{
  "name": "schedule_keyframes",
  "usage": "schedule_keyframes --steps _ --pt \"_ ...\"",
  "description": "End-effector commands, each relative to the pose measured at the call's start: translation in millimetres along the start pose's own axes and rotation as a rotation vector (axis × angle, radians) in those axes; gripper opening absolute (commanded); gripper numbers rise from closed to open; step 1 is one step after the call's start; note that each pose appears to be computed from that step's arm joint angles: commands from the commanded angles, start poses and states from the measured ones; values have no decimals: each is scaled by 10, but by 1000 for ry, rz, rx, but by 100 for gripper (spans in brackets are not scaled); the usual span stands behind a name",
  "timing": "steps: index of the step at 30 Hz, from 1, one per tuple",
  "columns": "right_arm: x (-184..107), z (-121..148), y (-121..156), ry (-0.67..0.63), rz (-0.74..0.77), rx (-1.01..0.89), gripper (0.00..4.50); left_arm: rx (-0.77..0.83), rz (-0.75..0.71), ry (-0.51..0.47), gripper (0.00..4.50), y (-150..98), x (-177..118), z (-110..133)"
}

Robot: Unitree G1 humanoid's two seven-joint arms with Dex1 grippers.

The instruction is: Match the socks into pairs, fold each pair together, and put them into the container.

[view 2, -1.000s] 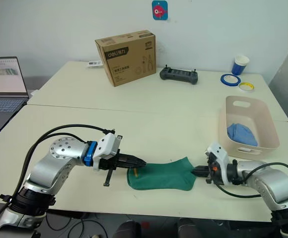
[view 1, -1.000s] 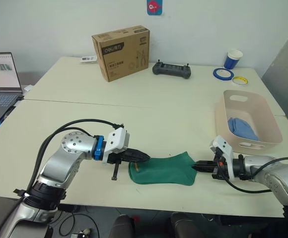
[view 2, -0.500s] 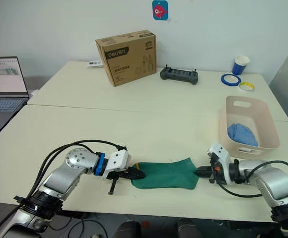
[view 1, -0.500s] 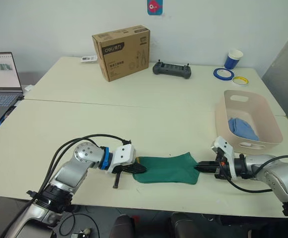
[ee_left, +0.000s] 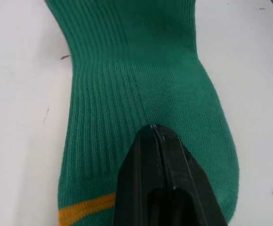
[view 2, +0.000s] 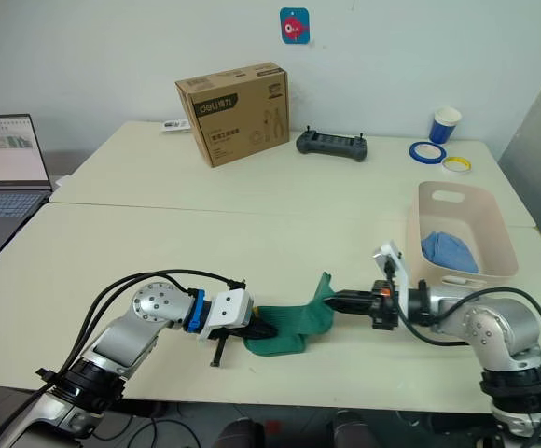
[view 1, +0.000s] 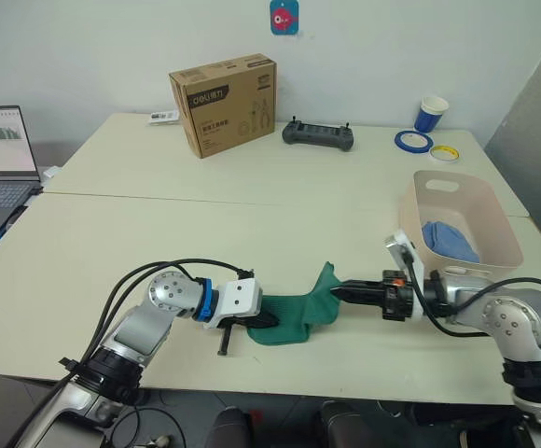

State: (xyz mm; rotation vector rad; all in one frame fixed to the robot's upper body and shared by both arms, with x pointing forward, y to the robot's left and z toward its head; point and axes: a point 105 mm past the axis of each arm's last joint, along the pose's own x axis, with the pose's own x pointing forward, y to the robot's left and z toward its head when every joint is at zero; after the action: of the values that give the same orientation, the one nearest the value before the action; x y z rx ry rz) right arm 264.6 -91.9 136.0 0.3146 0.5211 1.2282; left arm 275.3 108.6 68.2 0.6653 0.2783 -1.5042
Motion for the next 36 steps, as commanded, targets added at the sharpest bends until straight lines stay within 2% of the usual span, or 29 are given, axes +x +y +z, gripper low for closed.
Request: schedule_keyframes --steps 1,8,15,18,22,28,31,34,36 --pt "90 30 70 10 20 -22 6 -67 -18 91 0 -62 -5 -224" --pt "421 -121 124 79 115 -4 6 -61 0 96 0 16 -37 -206" --pt "572 -89 40 74 100 -22 6 -62 10 100 0 35 -49 -211" --pt "596 -134 102 93 140 -15 6 -62 12 101 0 40 -52 -213" --pt "603 -142 100 81 137 -19 116 -61 17 103 0 54 -56 -219" --pt "550 -13 276 22 221 -5 328 -57 21 104 0 98 -52 -216" --pt "461 -13 380 19 270 -1 328 -53 22 103 0 105 -46 -216" --pt "385 -60 178 41 127 -148 328 -56 20 101 0 88 -55 -218" --pt "366 -65 23 34 32 -234 291 -57 17 100 0 73 -61 -219"
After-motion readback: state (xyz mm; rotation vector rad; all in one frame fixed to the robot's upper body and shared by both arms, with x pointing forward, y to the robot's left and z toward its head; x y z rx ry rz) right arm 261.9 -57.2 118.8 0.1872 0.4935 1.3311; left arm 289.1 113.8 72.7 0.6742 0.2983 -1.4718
